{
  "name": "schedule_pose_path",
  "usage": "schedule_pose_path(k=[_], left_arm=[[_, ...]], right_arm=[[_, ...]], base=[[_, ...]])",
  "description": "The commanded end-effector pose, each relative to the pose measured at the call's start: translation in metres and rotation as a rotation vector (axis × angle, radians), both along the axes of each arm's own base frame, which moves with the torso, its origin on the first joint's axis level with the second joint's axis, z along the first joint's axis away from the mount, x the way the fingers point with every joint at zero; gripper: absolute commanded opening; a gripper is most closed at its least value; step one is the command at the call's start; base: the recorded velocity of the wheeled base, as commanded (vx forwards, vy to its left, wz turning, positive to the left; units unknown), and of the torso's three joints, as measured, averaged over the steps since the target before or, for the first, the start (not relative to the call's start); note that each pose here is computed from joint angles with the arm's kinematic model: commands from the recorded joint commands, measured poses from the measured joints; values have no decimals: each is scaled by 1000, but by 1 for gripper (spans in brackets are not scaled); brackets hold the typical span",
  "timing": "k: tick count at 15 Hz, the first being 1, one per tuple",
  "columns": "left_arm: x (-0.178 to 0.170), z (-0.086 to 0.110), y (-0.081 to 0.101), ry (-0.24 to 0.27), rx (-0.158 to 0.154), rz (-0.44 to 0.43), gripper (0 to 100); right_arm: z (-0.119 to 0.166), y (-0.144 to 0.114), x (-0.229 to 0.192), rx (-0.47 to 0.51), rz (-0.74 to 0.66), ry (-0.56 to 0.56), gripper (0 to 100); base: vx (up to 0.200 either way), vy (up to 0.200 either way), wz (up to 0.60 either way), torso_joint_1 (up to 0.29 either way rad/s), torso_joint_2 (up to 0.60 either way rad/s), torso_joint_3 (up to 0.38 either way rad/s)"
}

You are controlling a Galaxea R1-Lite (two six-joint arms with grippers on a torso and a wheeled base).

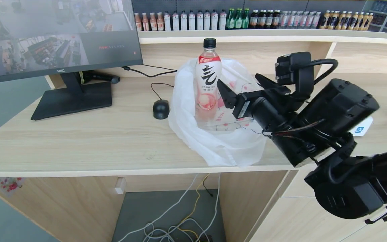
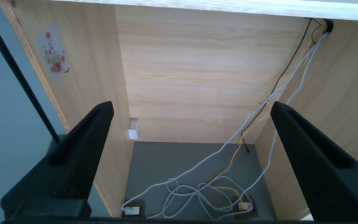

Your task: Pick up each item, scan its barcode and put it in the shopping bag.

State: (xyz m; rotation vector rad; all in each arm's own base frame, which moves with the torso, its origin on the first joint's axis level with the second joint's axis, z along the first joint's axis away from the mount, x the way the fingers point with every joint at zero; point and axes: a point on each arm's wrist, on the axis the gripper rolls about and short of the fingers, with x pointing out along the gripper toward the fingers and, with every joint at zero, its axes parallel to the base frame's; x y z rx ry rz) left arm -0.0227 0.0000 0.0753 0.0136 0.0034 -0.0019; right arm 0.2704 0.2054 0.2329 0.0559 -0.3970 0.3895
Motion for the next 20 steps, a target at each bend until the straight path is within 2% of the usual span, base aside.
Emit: schedule_pose_path(k=[1,3,8,11,17,20], left_arm=[[0,0,0,0,0,0,100],[0,0,0,0,0,0,100],[0,0,0,0,0,0,100],[0,0,0,1,6,0,100],[0,0,0,1,5,0,100],[0,0,0,1,3,0,100]], right_arm=[[11,-11,-18,27,37,-48,100],[-4,-21,-29,38,45,-61,100],[-8,-30,-44,41,57,-68,100],[-10,-27,-41,37,61,-64,100],[-17,-23,-38,35,83,-42,100],[-20,-22,-34,30,81,-34,100]], base=[[0,0,0,0,0,0],[0,0,0,0,0,0],[0,0,0,0,0,0],[-200,0,0,10,1,4],[0,0,0,0,0,0],[0,-200,0,-1,2,1]])
